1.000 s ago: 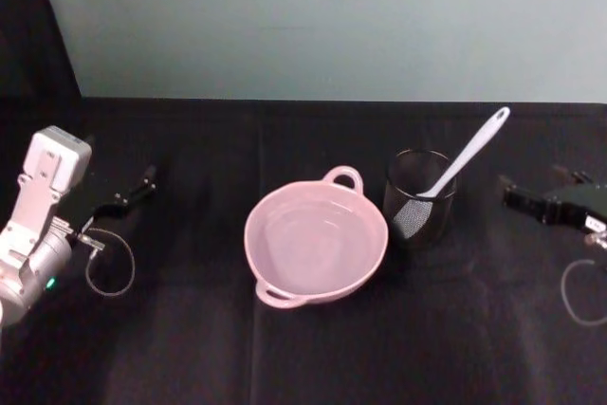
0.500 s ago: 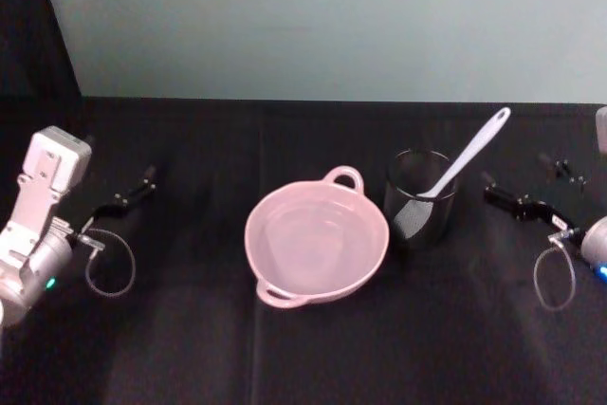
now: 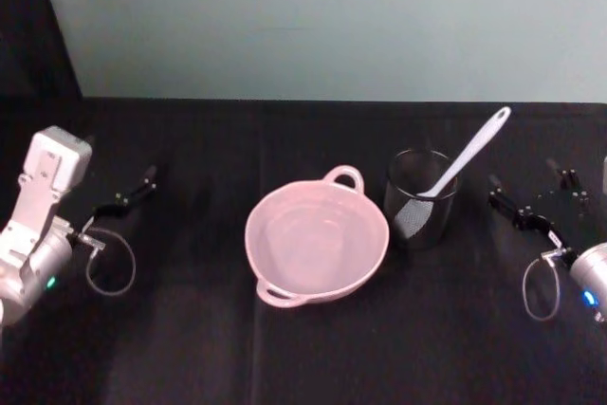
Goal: Use the one hand to pick up the spoon and stir the clear water in the bowl.
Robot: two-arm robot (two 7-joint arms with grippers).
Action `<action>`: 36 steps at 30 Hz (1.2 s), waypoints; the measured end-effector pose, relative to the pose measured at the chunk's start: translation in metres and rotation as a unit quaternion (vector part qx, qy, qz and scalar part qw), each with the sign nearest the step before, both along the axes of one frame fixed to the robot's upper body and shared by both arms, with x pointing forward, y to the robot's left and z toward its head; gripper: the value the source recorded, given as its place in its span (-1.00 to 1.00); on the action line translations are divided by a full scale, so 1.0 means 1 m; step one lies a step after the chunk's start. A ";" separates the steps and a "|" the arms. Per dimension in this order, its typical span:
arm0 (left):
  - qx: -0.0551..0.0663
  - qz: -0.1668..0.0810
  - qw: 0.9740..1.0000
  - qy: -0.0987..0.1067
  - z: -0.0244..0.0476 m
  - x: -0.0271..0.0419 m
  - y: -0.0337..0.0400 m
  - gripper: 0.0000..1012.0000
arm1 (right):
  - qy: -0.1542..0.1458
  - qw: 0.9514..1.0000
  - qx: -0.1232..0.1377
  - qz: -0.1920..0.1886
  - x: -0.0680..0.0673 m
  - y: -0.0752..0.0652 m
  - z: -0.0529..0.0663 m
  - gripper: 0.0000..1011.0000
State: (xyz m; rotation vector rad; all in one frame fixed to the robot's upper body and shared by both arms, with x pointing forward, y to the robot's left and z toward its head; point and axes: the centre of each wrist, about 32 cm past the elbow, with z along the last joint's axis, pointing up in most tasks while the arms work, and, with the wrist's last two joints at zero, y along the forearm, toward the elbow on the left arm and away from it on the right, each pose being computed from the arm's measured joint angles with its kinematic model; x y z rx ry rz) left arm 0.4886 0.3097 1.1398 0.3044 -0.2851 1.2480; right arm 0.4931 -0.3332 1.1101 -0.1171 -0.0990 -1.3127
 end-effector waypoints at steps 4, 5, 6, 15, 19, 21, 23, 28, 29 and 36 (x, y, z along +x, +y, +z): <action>0.000 0.000 1.000 0.000 0.0000 0.0000 0.0000 1.00 | 0.000 1.000 0.001 0.000 0.000 0.000 -0.001 0.99; 0.000 0.000 1.000 0.000 0.0000 0.0000 0.0000 1.00 | 0.000 1.000 0.002 0.000 0.000 0.000 -0.001 0.99; 0.000 0.000 1.000 0.000 0.0000 0.0000 0.0000 1.00 | 0.000 1.000 0.001 0.000 0.000 0.000 -0.001 0.99; 0.000 0.000 1.000 0.000 0.0000 0.0000 0.0000 1.00 | 0.000 1.000 0.001 0.001 0.000 0.000 0.000 0.99; 0.000 0.000 1.000 0.000 0.0000 0.0000 0.0000 1.00 | 0.000 1.000 0.001 0.002 0.000 0.000 0.000 0.99; 0.000 0.000 1.000 0.000 0.0000 0.0000 0.0000 1.00 | 0.000 1.000 0.001 0.002 0.000 0.000 0.000 0.99; 0.000 0.000 1.000 0.000 0.0000 0.0000 0.0000 1.00 | 0.000 1.000 0.001 0.002 0.000 0.000 0.000 0.99; 0.000 0.000 1.000 0.000 0.0000 0.0000 0.0000 1.00 | 0.000 1.000 0.001 0.002 0.000 0.000 0.001 0.99; 0.000 0.000 1.000 0.000 0.0000 0.0000 0.0000 1.00 | 0.000 1.000 0.001 0.002 0.000 0.000 0.001 0.99; 0.000 0.000 1.000 0.000 0.0000 0.0000 0.0000 1.00 | 0.000 1.000 0.001 0.002 0.000 -0.001 0.001 0.99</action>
